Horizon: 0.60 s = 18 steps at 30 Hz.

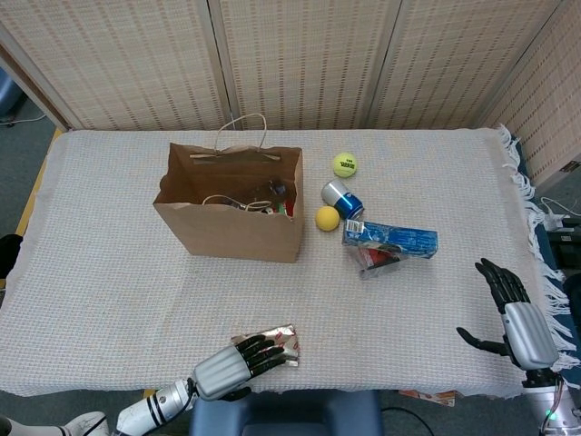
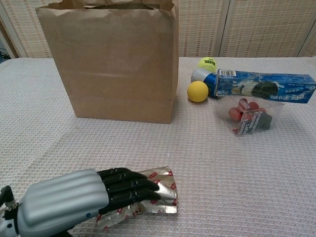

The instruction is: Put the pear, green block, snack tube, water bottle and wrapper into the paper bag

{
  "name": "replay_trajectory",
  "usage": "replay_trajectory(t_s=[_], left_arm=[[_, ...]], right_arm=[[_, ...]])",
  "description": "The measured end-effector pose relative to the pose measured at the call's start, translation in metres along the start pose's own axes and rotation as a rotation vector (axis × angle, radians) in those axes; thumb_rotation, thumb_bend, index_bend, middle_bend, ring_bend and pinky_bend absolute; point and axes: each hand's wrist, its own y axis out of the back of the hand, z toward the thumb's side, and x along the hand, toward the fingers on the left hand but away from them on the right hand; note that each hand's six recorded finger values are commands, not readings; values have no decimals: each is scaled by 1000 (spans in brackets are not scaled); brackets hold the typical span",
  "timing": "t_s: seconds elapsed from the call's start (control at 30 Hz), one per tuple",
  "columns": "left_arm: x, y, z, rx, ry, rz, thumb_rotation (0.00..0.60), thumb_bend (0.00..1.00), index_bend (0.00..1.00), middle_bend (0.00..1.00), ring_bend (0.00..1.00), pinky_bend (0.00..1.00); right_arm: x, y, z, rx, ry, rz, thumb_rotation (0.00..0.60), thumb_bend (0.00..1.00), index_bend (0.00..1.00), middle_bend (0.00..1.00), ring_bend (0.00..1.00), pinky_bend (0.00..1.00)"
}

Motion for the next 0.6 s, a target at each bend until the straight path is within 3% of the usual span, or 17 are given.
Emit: replay_trajectory(t_s=[0.27,0.43,0.5,0.6], left_arm=[[8,-4,-6,3,17,-15,600,386,103,25,14,183],[14,-8,-11,-11,41,-19,600,427,199,95,100,260],[17,-10,-13,-12,53,-17,600,475,286,160,177,357],[19,-9,-15,0,67,2,600,553,496,377,369,555]], right_arm=[[0,2,2,-6,14,-28,600,62,0,0,0,0],[0,10,7,-29,56,-97,600,63,0,0,0,0],[0,10,8,-40,71,-112,600,64,0,0,0,0],[0,9,8,-45,78,-114,600,64,0,0,0,0]])
